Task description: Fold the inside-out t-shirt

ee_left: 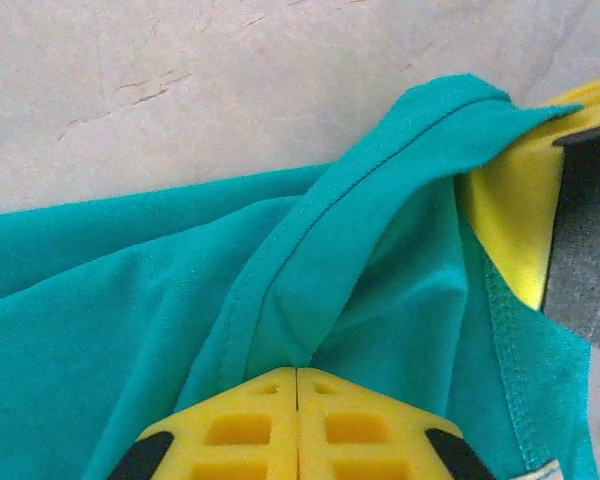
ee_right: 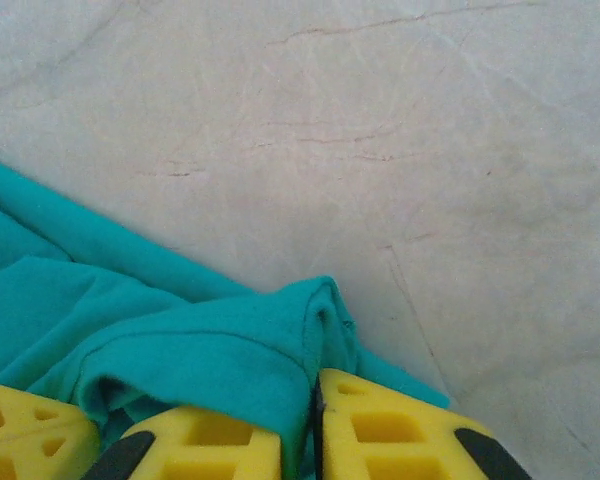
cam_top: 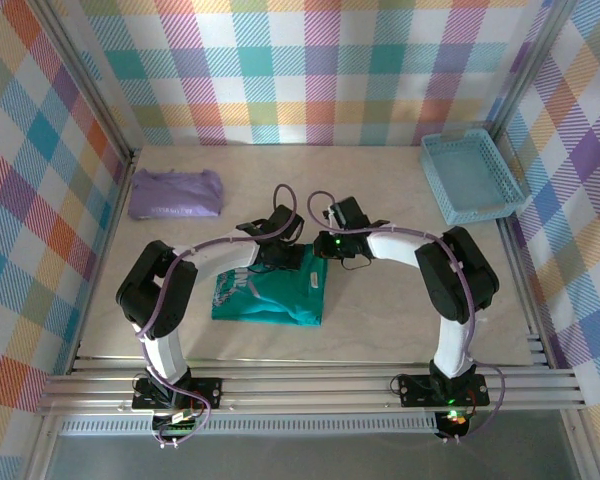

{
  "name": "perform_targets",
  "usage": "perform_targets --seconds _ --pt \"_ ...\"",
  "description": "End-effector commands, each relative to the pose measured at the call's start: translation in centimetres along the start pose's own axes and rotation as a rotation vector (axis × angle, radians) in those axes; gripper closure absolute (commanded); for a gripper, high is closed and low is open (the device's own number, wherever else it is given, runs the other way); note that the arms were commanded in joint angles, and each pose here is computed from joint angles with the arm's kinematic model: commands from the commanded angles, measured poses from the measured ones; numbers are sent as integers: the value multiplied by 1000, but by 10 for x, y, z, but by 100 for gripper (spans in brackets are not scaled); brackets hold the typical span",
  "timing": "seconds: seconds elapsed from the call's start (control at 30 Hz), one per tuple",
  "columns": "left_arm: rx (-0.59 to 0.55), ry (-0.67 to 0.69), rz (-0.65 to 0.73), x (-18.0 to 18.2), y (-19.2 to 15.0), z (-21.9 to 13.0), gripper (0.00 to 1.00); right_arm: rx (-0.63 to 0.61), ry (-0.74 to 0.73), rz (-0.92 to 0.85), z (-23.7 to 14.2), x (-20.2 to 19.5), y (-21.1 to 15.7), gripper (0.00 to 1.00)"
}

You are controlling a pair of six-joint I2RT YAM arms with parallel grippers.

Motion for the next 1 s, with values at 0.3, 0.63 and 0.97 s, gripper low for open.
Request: perform_targets --seconds 0.3,0.63,0.97 --pt "-100 -184 15 -39 15 -38 100 22 61 -24 -1 1 18 90" --pt "-88 -184 -9 -42 24 -20 81 29 42 -20 -16 -9 26 69" --pt "-165 -96 -25 -8 2 -73 51 77 216 -96 -74 0 -42 63"
Point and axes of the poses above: each hand's point on the last joint's axis, 136 mm out from that joint toward the fingers, its own z axis out along the fingers, its own x axis along the line the jaws close on, y = z × x, the point moved 8 cm from there along -z, back along the fingers, and after that the axes turned 8 degrees about z, right-handed, at the moved point
